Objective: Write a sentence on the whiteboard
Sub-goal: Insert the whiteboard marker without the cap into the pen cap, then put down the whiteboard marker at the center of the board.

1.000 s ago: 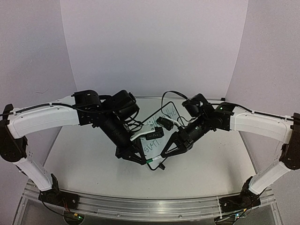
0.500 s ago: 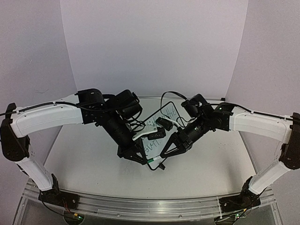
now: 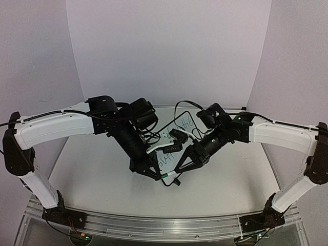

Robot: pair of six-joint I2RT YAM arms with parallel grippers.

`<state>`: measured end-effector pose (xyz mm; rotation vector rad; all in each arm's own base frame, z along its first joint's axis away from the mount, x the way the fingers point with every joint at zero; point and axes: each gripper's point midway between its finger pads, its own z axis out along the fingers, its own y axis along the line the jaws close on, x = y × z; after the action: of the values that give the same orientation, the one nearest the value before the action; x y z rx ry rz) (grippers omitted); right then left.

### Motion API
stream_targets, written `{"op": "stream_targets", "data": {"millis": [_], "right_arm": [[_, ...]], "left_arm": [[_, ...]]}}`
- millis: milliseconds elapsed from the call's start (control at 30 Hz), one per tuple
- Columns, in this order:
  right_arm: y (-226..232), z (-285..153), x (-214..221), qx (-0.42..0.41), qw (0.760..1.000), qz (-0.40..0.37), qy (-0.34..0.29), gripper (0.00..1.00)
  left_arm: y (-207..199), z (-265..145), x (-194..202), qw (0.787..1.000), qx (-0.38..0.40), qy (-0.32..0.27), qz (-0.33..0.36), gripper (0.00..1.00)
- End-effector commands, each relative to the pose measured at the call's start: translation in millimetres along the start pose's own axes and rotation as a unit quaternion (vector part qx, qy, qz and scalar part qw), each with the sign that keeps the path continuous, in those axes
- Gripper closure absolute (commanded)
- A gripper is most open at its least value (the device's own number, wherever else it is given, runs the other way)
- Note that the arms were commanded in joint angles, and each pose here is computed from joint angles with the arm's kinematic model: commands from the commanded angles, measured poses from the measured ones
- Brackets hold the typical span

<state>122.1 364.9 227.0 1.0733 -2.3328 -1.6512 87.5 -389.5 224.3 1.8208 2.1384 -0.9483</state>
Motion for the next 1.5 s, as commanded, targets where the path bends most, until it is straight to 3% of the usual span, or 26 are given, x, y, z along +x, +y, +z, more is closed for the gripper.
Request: {"op": "stream_targets", "data": {"millis": [0, 100, 233, 333, 500, 600, 667, 767, 900, 1033, 1267, 1467], "right_arm": [[9, 16, -3, 0.0, 0.999, -0.046, 0.007, 1.0], [10, 6, -11, 0.038, 0.997, -0.067, -0.024, 1.0], [11, -35, -31, 0.104, 0.986, -0.079, -0.102, 1.0], [2, -81, -43, 0.154, 0.972, -0.064, -0.168, 1.0], [-30, -140, -49, 0.298, 0.925, -0.03, -0.235, 1.0], [-57, -176, -47, 0.389, 0.881, 0.001, -0.268, 1.0], [-79, -199, -42, 0.44, 0.853, 0.018, -0.281, 1.0], [-123, -230, -32, 0.498, 0.815, 0.058, -0.291, 1.0], [-186, -266, -15, 0.497, 0.788, 0.133, -0.338, 1.0], [-228, -298, 1, 0.486, 0.761, 0.177, -0.392, 1.0], [-276, -304, 12, 0.475, 0.748, 0.2, -0.418, 1.0], [-299, -302, 29, 0.502, 0.736, 0.221, -0.397, 1.0]], "left_arm": [[-16, -47, -112, 0.969, -0.018, -0.207, 0.135, 1.0], [-11, -43, -101, 0.974, -0.028, -0.191, 0.121, 0.99], [4, -51, -82, 0.977, -0.082, -0.173, 0.095, 0.8], [21, -69, -71, 0.974, -0.129, -0.174, 0.066, 0.59], [53, -109, -60, 0.963, -0.174, -0.204, 0.01, 0.33], [83, -129, -51, 0.95, -0.211, -0.224, -0.044, 0.25], [114, -148, -40, 0.929, -0.267, -0.24, -0.094, 0.22], [160, -179, -16, 0.877, -0.341, -0.283, -0.187, 0.19], [207, -211, 30, 0.806, -0.378, -0.354, -0.287, 0.16], [242, -225, 93, 0.749, -0.414, -0.367, -0.365, 0.14], [272, -220, 169, 0.697, -0.453, -0.34, -0.439, 0.13], [276, -218, 189, 0.678, -0.485, -0.328, -0.445, 0.12]]}}
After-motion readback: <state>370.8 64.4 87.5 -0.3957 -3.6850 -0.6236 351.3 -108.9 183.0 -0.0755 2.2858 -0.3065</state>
